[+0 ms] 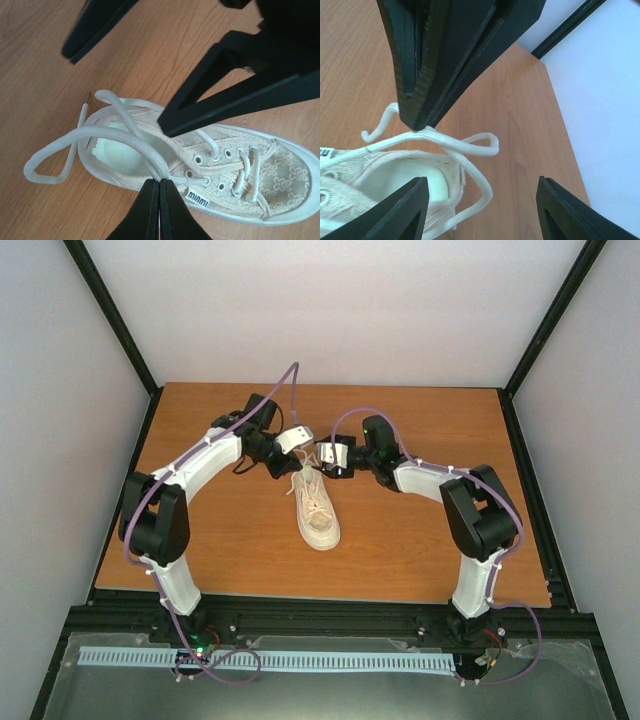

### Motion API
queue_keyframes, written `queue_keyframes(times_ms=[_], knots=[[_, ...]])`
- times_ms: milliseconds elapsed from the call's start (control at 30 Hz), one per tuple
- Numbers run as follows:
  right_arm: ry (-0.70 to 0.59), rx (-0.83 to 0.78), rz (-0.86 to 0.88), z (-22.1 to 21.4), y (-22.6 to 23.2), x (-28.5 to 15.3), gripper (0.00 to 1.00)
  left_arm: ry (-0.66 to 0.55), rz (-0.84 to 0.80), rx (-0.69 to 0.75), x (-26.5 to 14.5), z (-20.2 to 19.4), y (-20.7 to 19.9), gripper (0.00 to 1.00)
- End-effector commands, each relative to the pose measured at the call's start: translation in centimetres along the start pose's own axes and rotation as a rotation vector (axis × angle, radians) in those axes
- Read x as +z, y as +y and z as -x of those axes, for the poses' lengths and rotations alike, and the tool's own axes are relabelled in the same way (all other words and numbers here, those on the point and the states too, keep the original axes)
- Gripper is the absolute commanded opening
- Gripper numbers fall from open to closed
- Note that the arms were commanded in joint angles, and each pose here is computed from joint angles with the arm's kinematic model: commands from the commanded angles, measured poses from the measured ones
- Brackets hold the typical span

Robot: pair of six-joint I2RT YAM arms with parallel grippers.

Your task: Tie the shoes

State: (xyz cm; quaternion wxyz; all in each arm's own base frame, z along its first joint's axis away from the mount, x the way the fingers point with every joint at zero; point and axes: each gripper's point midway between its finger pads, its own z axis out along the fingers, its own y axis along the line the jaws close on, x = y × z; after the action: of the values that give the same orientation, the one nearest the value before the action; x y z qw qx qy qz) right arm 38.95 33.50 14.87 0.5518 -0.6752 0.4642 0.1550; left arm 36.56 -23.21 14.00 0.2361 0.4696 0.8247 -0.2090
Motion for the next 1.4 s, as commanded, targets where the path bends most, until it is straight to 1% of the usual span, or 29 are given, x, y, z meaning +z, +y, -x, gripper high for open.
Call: queue_keyframes(times_ms=[0, 300, 333, 400, 500, 567, 700, 767, 867, 900, 933, 1000, 1033, 1133, 1167, 1233, 1367], knots=[[-0.091, -0.162, -0.008, 1.5, -1.1, 1.2, 0.61, -0.070, -0.002, 0.048, -2.4, 1.8, -0.3, 0.01], [-0.151, -0.177, 0.027, 2.0, 0.0, 3.3, 0.58, -0.075, -0.012, 0.038, -2.6, 1.8, -0.2, 0.01], [-0.153, -0.177, 0.033, 2.1, 0.2, 3.4, 0.56, -0.076, -0.014, 0.036, -2.6, 1.8, -0.2, 0.01], [-0.154, -0.180, 0.045, 2.1, 0.5, 3.4, 0.45, -0.083, -0.021, 0.034, -2.7, 1.8, -0.2, 0.01], [-0.145, -0.175, 0.057, 2.1, 1.1, 3.0, 0.18, -0.091, -0.029, 0.025, -2.9, 1.9, -0.1, 0.01], [-0.130, -0.159, 0.072, 2.0, 1.6, 2.6, 0.04, -0.095, -0.027, 0.017, -3.0, 1.9, 0.1, 0.01], [-0.076, -0.079, 0.109, 2.1, 2.4, 1.4, 0.03, -0.102, -0.005, 0.006, -3.4, 1.9, 0.9, 0.01], [-0.045, 0.000, 0.149, 2.5, 2.6, 0.7, 0.03, -0.097, 0.013, 0.004, -3.3, 1.8, 1.3, 0.01], [0.009, 0.178, 0.204, 3.3, 2.5, -0.2, 0.03, -0.093, 0.018, 0.006, -3.1, 1.6, 1.5, 0.01], [0.033, 0.248, 0.210, 3.3, 2.3, -0.3, 0.03, -0.094, 0.009, 0.012, -3.1, 1.7, 1.3, 0.02], [0.055, 0.311, 0.212, 3.4, 2.1, -0.5, 0.03, -0.093, 0.000, 0.019, -3.1, 1.7, 1.2, 0.09], [0.100, 0.424, 0.221, 3.3, 1.9, -0.7, 0.03, -0.098, -0.026, 0.042, -3.2, 1.7, 0.6, 0.26], [0.117, 0.467, 0.227, 3.4, 1.7, -0.7, 0.03, -0.102, -0.040, 0.061, -3.4, 1.7, 0.2, 0.37], [0.162, 0.605, 0.254, 3.7, 1.5, -0.9, 0.03, -0.119, -0.084, 0.126, -4.0, 1.8, -1.1, 0.59], [0.178, 0.646, 0.261, 3.7, 1.4, -0.9, 0.03, -0.122, -0.097, 0.143, -4.2, 1.7, -1.5, 0.64], [0.219, 0.736, 0.267, 3.7, 1.0, -0.9, 0.03, -0.121, -0.116, 0.170, -4.3, 1.5, -2.0, 0.71], [0.297, 0.927, 0.272, 3.5, 0.4, -0.6, 0.03, -0.144, -0.130, 0.158, -3.8, 1.6, -2.2, 0.80]])
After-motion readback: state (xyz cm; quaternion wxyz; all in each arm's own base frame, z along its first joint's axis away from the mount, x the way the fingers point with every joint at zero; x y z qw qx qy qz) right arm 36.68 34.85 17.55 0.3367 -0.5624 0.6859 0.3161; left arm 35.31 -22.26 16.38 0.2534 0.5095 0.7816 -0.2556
